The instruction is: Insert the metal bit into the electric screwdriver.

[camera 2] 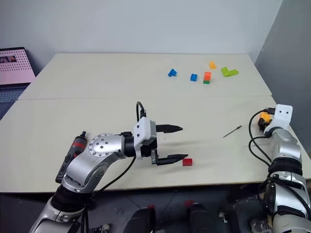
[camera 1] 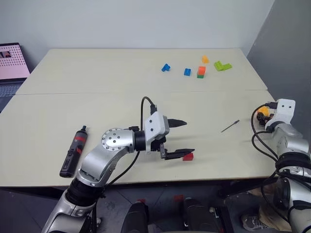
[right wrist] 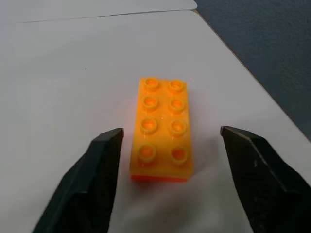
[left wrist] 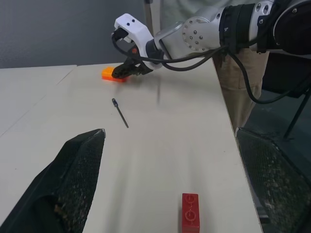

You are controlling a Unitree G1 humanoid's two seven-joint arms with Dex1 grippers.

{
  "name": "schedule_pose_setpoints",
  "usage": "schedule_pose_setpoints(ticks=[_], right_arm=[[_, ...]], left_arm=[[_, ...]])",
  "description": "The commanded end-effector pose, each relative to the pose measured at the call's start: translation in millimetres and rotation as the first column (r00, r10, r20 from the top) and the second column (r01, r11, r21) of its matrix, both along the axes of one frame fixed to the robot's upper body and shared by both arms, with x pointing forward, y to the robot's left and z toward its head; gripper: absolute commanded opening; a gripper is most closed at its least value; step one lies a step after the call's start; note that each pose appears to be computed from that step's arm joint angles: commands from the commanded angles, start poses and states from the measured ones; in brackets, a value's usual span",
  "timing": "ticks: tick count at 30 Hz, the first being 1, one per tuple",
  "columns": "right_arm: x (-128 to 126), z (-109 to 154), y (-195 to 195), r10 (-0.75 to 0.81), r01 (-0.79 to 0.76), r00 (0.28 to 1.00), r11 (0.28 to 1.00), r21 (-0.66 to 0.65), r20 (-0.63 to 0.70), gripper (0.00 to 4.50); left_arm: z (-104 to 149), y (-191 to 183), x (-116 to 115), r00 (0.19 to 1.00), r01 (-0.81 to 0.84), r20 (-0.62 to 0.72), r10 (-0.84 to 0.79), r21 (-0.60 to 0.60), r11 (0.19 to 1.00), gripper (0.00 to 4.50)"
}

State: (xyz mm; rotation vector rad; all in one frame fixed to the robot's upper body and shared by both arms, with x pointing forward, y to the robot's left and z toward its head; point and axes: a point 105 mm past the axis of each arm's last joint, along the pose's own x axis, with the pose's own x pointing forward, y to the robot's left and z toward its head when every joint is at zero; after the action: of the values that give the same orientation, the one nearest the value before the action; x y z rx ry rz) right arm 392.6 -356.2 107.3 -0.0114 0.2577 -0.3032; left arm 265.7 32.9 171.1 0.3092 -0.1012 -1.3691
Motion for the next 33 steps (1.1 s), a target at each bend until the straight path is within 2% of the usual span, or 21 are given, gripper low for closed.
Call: schedule_pose_setpoints(ticks=[1,2,4,6,7,9,10,12,14,19,24,27,30,33], right_arm=[[-3,33,-4,0.018,-0.018,0.994,1.0,0.003,0.11,4.44],[-4,38,-1,0.046,-0.045,0.991,0.999,-0.014,0.125,4.48],[-6,56,18,0.205,-0.192,0.964,0.977,-0.088,0.171,4.48],[-16,69,51,0.438,-0.405,0.885,0.891,-0.203,0.157,4.48],[-25,71,76,0.586,-0.542,0.803,0.793,-0.277,0.105,4.48],[-42,69,107,0.743,-0.7,0.669,0.639,-0.32,0.02,4.48],[-50,67,120,0.799,-0.762,0.601,0.568,-0.311,-0.01,4.48],[-78,59,157,0.92,-0.903,0.376,0.339,-0.263,-0.106,4.48],[-98,51,178,0.961,-0.961,0.215,0.176,-0.212,-0.176,4.48],[-120,35,214,0.962,-0.99,-0.042,-0.076,-0.121,-0.268,4.48],[-127,11,236,0.938,-0.978,-0.187,-0.205,-0.031,-0.292,4.48],[-122,1,243,0.932,-0.975,-0.203,-0.222,-0.029,-0.3,4.48],[-116,-7,250,0.931,-0.973,-0.205,-0.228,-0.042,-0.302,4.05],[-116,-11,254,0.928,-0.97,-0.216,-0.24,-0.044,-0.305,3.35]], left_arm=[[7,4,1,0.999,-0.009,0.039,0.009,-0.002,1.0,4.5],[7,6,2,0.999,-0.019,0.038,0.019,-0.002,1.0,4.5],[8,14,3,0.999,-0.042,0.033,0.042,-0.003,0.999,4.5],[7,27,0,0.998,-0.055,-0.002,0.055,0.008,0.998,4.5],[3,36,-5,0.998,-0.052,-0.033,0.053,0.027,0.998,4.5],[-1,47,-10,0.996,-0.057,-0.064,0.061,0.057,0.997,4.5],[-4,53,-11,0.995,-0.069,-0.066,0.074,0.075,0.995,4.5],[-11,67,-12,0.993,-0.097,-0.046,0.104,0.145,0.985,4.5],[-17,77,-15,0.993,-0.1,-0.04,0.11,0.21,0.973,4.5],[-37,89,-31,0.999,-0.027,-0.024,0.04,0.396,0.918,4.5],[-39,80,-47,0.999,0.013,-0.046,0.004,0.371,0.929,4.5],[-40,78,-52,0.998,0.022,-0.057,0.0,0.371,0.928,4.5],[-40,76,-53,0.998,0.022,-0.063,0.001,0.364,0.931,4.5],[-39,75,-54,0.998,0.024,-0.067,0.001,0.364,0.931,4.5]])
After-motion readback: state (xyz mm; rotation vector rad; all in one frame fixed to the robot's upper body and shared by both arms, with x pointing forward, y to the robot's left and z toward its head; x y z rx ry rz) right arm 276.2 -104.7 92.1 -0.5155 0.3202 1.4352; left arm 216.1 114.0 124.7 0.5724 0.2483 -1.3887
